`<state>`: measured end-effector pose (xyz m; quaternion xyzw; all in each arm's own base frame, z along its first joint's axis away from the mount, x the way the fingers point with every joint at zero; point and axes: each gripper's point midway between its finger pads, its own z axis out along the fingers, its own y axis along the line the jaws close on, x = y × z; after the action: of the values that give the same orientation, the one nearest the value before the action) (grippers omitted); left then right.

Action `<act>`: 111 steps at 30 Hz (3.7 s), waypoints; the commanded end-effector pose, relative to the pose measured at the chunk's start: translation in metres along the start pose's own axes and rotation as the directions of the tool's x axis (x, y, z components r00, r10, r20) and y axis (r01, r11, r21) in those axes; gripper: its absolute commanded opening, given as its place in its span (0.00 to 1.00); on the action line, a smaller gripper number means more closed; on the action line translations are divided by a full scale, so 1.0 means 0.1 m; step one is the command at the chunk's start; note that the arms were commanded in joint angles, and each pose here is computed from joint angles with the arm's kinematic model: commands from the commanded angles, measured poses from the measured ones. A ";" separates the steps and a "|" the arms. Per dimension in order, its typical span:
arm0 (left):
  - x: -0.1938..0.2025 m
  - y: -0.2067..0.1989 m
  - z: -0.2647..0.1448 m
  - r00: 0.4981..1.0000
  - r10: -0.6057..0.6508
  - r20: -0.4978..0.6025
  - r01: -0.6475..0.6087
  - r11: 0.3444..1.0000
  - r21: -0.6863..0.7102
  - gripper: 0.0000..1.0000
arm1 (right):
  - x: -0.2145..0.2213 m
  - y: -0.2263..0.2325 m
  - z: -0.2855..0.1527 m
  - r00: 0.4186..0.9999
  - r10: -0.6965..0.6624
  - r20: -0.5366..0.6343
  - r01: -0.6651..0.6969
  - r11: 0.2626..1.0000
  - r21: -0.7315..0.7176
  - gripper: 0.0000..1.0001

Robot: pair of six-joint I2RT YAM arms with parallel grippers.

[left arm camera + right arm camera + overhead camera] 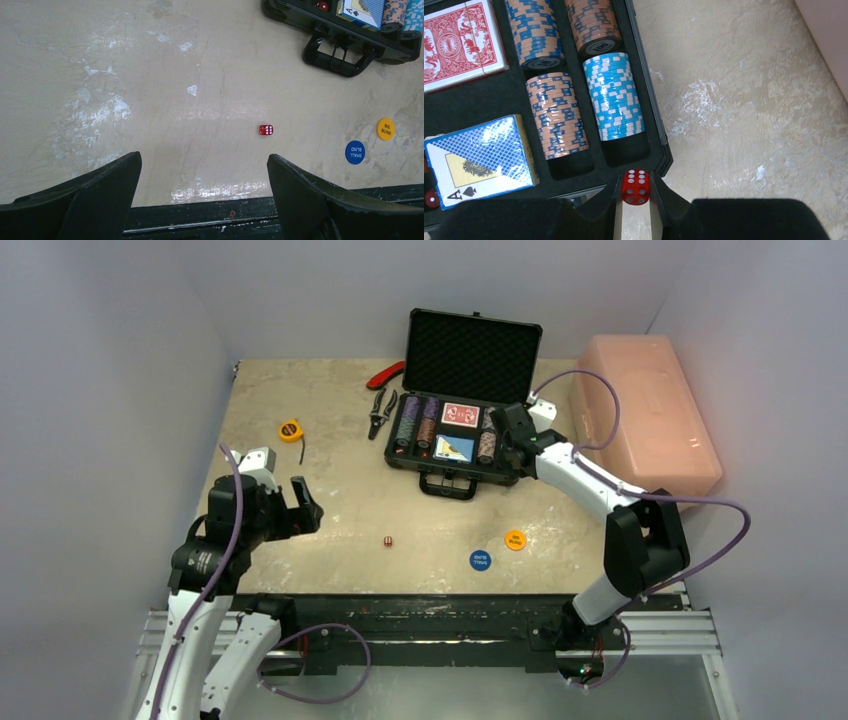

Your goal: Pack up texas hold em set

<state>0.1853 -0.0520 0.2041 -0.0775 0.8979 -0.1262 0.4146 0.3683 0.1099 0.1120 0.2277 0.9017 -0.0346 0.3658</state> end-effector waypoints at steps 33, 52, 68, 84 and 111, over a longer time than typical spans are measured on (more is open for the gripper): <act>-0.08 -0.01 0.00 0.999 0.003 0.036 -0.003 1.000 0.007 0.97 | -0.16 0.17 0.18 1.000 0.008 0.008 -0.008 0.996 -0.085 0.11; -0.07 -0.01 0.01 1.000 -0.002 0.031 0.002 1.000 0.004 0.97 | -0.35 0.17 -0.03 0.998 0.002 0.063 0.007 0.990 -0.141 0.85; 0.09 -0.01 0.19 0.994 0.016 -0.111 -0.023 0.998 -0.056 1.00 | -0.64 0.46 -0.71 0.975 -0.054 0.217 0.150 0.878 -0.455 0.90; 0.50 -0.43 0.54 0.966 0.065 -0.248 -0.069 0.998 -0.004 0.95 | -0.71 0.43 -0.81 0.968 -0.013 0.251 0.133 0.873 -0.470 0.91; 1.09 -1.17 1.31 0.880 0.208 -0.427 -0.217 0.976 0.029 0.50 | -0.62 0.39 -0.77 0.975 -0.006 0.222 0.111 0.879 -0.464 0.91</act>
<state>0.2070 -0.1919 0.0719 0.0558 0.9749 -0.0593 0.2073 0.3729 0.1404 0.2028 0.0916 0.8561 0.1445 0.4877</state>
